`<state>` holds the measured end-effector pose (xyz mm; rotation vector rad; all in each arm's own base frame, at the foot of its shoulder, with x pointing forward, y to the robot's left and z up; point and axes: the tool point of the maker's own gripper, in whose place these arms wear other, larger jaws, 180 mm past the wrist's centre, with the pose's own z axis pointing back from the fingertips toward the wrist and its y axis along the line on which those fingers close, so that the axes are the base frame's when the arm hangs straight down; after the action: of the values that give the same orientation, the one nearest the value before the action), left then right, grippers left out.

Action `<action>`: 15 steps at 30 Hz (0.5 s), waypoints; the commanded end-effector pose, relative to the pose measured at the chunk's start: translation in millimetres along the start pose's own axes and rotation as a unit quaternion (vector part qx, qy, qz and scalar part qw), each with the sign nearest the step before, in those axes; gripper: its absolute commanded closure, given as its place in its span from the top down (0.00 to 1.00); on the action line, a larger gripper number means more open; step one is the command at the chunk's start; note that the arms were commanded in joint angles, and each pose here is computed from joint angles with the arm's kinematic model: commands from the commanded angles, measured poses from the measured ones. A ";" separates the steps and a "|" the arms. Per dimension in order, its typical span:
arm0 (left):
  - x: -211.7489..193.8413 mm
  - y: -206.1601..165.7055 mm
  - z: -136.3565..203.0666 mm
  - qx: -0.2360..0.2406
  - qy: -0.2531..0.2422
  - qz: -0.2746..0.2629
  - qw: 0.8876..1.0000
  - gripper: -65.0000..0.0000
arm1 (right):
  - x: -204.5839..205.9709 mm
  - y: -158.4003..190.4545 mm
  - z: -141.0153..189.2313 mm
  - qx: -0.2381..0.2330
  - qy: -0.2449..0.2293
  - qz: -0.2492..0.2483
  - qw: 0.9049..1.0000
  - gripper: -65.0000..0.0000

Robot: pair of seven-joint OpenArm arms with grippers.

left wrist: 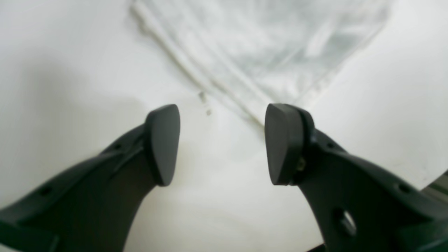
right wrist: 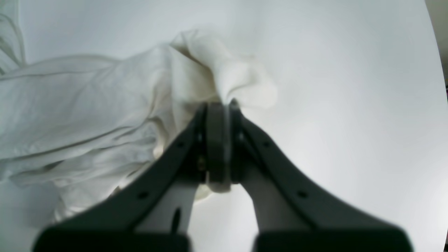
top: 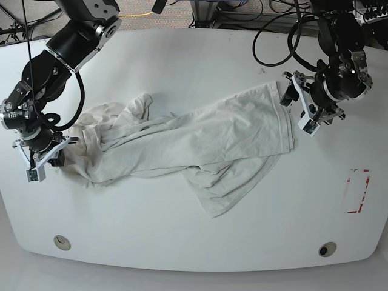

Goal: Fold the T-shirt properly
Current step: 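Release with the left gripper and regrasp the shirt edge nearby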

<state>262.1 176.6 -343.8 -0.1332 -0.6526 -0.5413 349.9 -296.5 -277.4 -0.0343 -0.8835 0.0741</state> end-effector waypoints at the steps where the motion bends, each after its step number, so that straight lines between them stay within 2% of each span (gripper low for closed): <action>1: 5.8 3.8 2.2 0.009 -0.008 -0.005 1.000 0.55 | 16.9 -4.5 6.4 -0.005 -0.030 0.007 1.000 0.00; 9: -16.9 -13.9 -20.2 -0.017 0.030 -0.004 0.999 0.55 | 12.9 -5.0 6.2 -0.006 -0.026 0.006 1.000 0.00; 15: -34.4 -28.0 -35.1 -0.035 0.039 -0.003 0.999 0.55 | 10.4 -5.2 6.0 -0.005 -0.023 0.005 1.000 0.00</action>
<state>237.2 163.3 -399.0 -0.1569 -0.5249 -0.5619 343.6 -297.6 -284.2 -0.0331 -0.8648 0.0697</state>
